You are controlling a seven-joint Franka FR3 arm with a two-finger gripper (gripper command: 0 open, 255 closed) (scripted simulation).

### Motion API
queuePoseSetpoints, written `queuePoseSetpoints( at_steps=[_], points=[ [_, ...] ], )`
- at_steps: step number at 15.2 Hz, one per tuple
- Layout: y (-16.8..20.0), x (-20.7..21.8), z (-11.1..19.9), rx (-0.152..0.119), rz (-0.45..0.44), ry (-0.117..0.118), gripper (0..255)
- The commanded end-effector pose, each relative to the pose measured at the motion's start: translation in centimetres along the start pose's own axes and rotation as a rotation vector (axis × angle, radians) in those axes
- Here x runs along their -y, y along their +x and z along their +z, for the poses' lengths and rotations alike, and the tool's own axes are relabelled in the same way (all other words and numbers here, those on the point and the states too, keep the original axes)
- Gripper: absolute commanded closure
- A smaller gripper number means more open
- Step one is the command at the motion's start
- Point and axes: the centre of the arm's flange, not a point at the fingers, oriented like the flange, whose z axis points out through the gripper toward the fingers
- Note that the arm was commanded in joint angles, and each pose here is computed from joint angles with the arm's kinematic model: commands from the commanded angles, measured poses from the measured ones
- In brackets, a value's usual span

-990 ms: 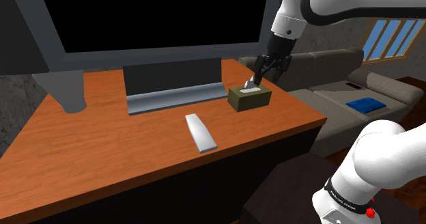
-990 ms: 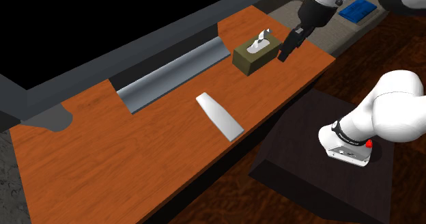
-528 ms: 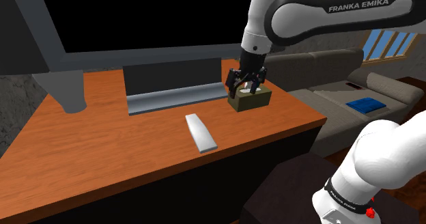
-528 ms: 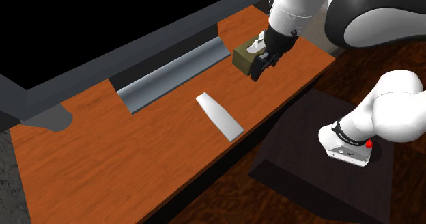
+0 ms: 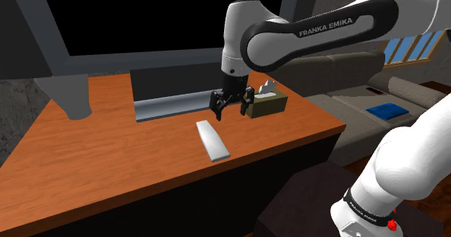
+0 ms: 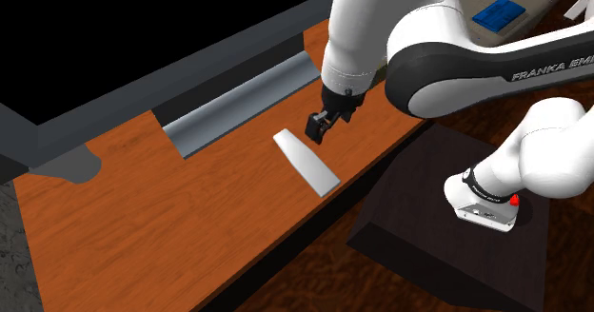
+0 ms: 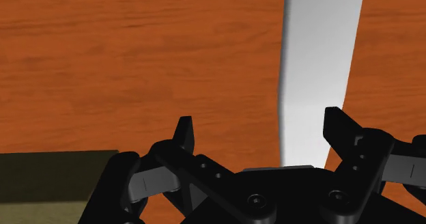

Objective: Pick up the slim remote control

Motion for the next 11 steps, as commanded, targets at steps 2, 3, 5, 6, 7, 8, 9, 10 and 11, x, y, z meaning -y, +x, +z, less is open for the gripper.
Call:
queuePoseSetpoints(
  at_steps=[2, 3, 5, 6, 7, 8, 9, 10, 11],
  points=[
    [1.2, 3.6, 2.4, 0.015, 0.021, -0.015, 0],
    [1.6, 4.7, 3.2, 0.020, 0.028, -0.020, 0],
    [2.3, 7.0, 4.7, 0.029, 0.041, -0.031, 0],
    [2.4, 7.2, 4.9, 0.030, 0.042, -0.032, 0],
    [2.3, 7.2, 5.4, 0.030, 0.042, -0.032, 0],
    [2.3, 7.2, 5.9, 0.030, 0.042, -0.032, 0],
    [2.3, 7.2, 6.5, 0.030, 0.042, -0.032, 0],
    [2.3, 7.1, 7.0, 0.030, 0.042, -0.032, 0],
    [2.3, 7.1, 7.5, 0.030, 0.042, -0.032, 0]
  ],
)
